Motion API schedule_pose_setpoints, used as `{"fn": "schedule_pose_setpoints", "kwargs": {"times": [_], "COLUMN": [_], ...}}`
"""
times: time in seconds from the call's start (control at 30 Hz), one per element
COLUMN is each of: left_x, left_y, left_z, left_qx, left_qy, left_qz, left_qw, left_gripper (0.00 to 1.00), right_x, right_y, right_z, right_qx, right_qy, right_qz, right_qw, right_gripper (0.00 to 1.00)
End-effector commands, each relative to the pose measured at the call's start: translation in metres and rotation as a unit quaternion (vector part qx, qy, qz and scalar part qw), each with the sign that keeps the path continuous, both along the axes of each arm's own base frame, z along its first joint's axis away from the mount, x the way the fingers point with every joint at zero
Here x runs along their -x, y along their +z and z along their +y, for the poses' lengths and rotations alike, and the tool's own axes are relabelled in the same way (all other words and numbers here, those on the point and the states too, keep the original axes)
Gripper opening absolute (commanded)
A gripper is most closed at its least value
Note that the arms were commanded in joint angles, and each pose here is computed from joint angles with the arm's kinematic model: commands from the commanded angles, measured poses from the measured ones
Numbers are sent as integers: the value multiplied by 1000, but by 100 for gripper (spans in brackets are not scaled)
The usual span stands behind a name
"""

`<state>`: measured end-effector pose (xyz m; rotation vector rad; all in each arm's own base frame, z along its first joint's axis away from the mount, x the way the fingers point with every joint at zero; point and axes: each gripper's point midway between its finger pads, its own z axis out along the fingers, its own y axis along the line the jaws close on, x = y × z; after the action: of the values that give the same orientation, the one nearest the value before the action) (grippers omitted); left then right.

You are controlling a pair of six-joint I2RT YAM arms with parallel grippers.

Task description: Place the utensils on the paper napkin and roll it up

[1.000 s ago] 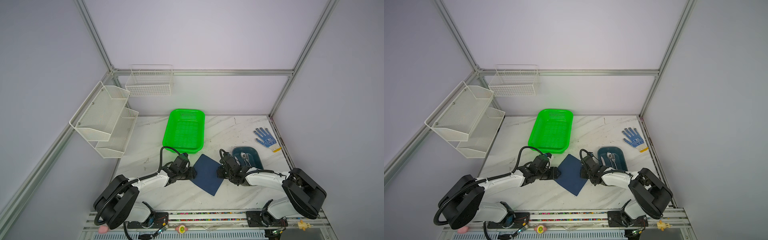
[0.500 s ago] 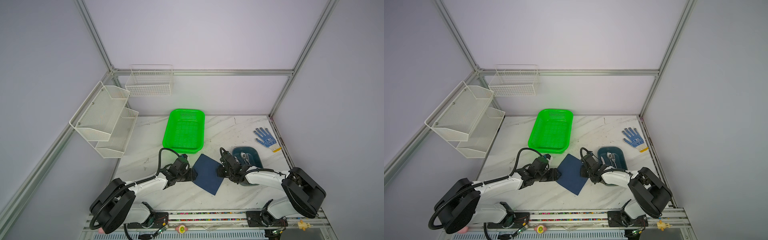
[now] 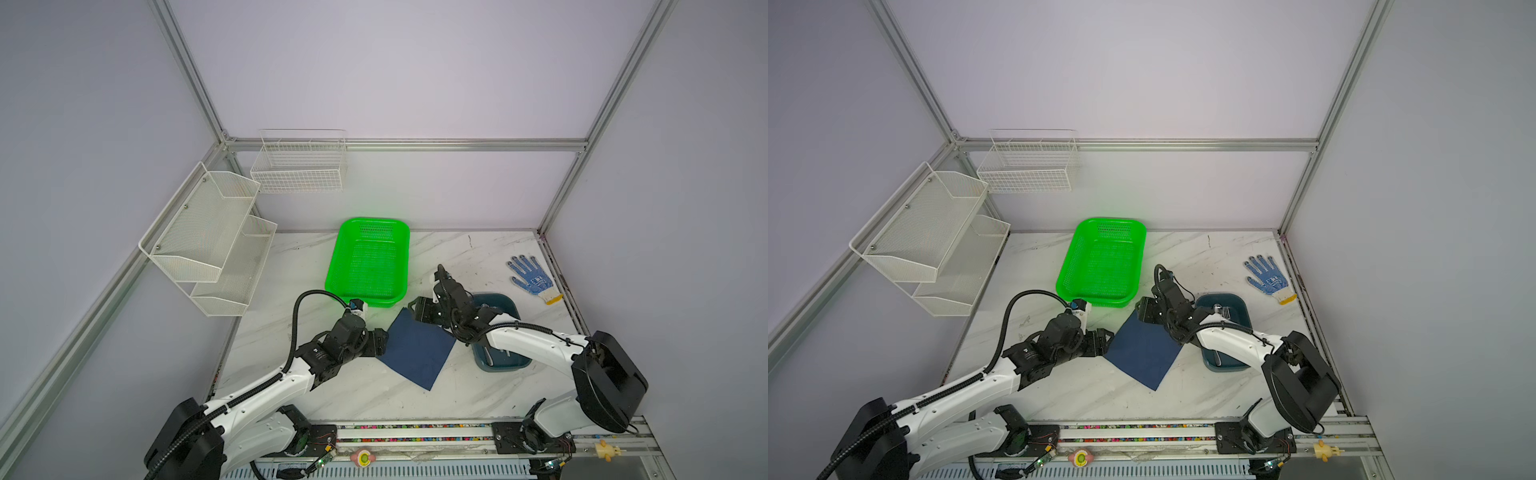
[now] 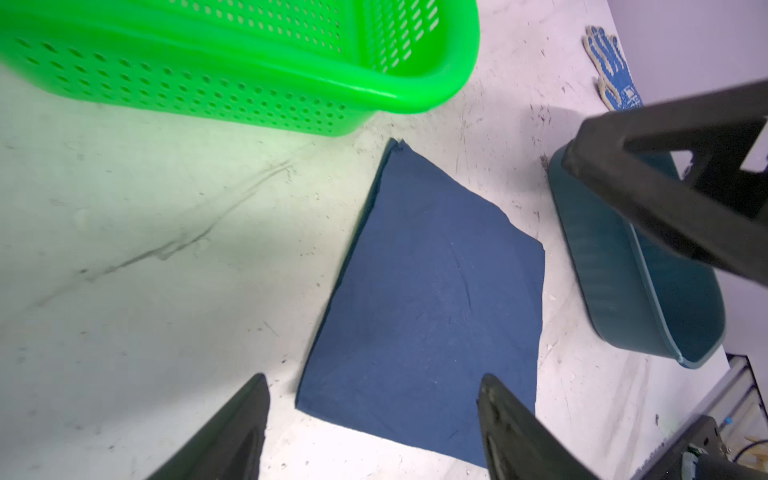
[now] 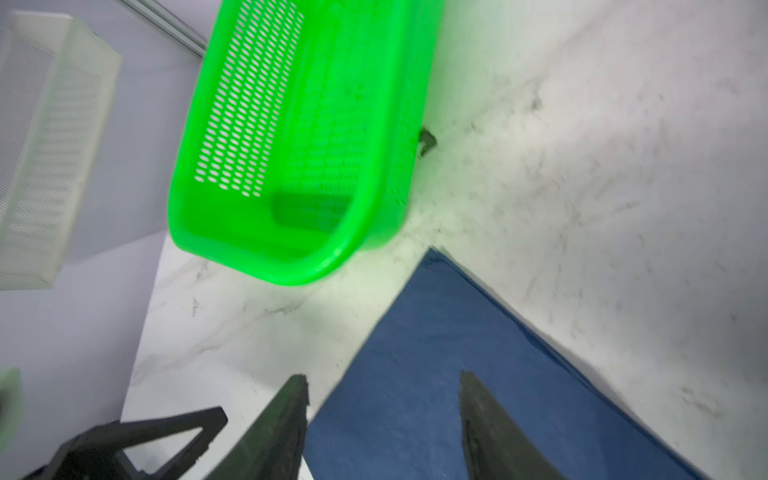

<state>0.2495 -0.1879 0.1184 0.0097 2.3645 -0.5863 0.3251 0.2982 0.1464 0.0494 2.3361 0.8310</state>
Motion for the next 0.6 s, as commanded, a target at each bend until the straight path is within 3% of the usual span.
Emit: {"fn": "schedule_pose_setpoints", "kwargs": {"times": [0.0,0.2,0.47,0.57], "left_x": [-5,-2,5,6], "left_y": [20,33,37,35], "left_z": [24,49,61,59], "left_qx": [-34,-49,-56,-53], "left_qy": [35,75,86,82], "left_qz": [-43,-75,-81,-79], "left_qw": [998,993,991,992], "left_gripper": [82,93,97,97], "right_x": [-22,-62,-83,-88], "right_y": [7,-19,-31,-50], "right_z": [11,31,96,113], "right_qx": [-35,-25,-12,22], "right_qy": [-1,-13,82,103], "right_qz": [6,43,42,59], "right_qw": [999,999,996,993], "right_gripper": [66,66,65,64]}}
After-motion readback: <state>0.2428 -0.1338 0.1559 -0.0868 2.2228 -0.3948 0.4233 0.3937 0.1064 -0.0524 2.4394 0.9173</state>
